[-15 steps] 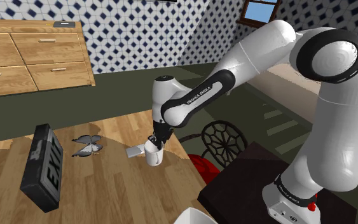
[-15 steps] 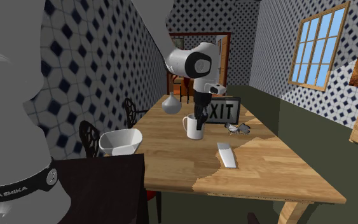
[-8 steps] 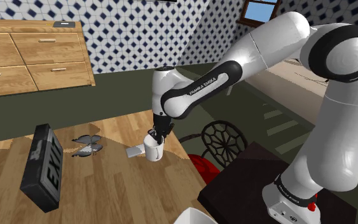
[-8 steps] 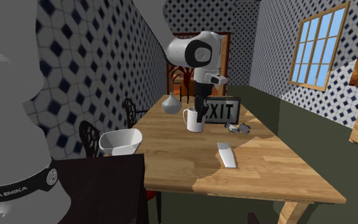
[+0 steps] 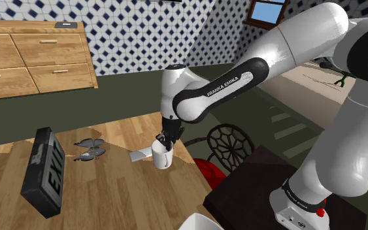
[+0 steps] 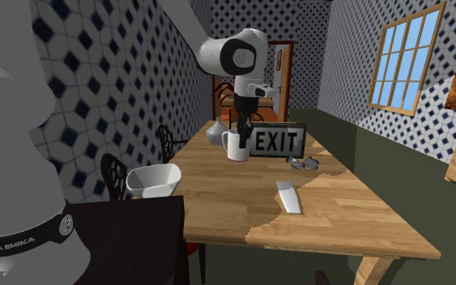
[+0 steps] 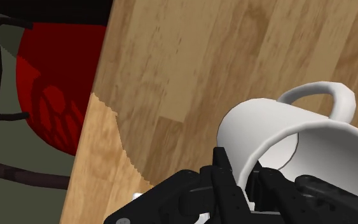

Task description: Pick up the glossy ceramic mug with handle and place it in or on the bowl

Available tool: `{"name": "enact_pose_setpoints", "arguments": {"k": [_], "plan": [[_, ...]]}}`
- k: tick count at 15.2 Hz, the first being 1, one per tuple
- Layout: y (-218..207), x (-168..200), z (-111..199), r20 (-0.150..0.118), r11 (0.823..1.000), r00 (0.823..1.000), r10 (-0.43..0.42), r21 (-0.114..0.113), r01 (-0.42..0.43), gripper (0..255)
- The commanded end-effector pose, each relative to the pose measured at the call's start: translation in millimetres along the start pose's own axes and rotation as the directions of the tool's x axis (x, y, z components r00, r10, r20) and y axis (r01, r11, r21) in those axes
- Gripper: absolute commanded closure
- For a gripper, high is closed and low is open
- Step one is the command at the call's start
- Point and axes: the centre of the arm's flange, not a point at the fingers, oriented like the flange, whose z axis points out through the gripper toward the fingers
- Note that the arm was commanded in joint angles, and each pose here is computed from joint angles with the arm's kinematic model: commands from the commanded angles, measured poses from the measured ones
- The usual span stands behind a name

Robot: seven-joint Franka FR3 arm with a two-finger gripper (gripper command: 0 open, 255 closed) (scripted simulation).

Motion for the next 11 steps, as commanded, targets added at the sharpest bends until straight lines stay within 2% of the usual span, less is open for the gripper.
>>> {"name": "enact_pose_setpoints", "arguments": {"k": [1, 11], "plan": [[-6.6, -25.0, 0.3, 0.0, 1.0, 1.0, 0.001, 0.0, -0.001, 255], [-34.4, -154.1, 3.1, 0.0, 1.0, 1.0, 0.001, 0.0, -0.001, 255]]}}
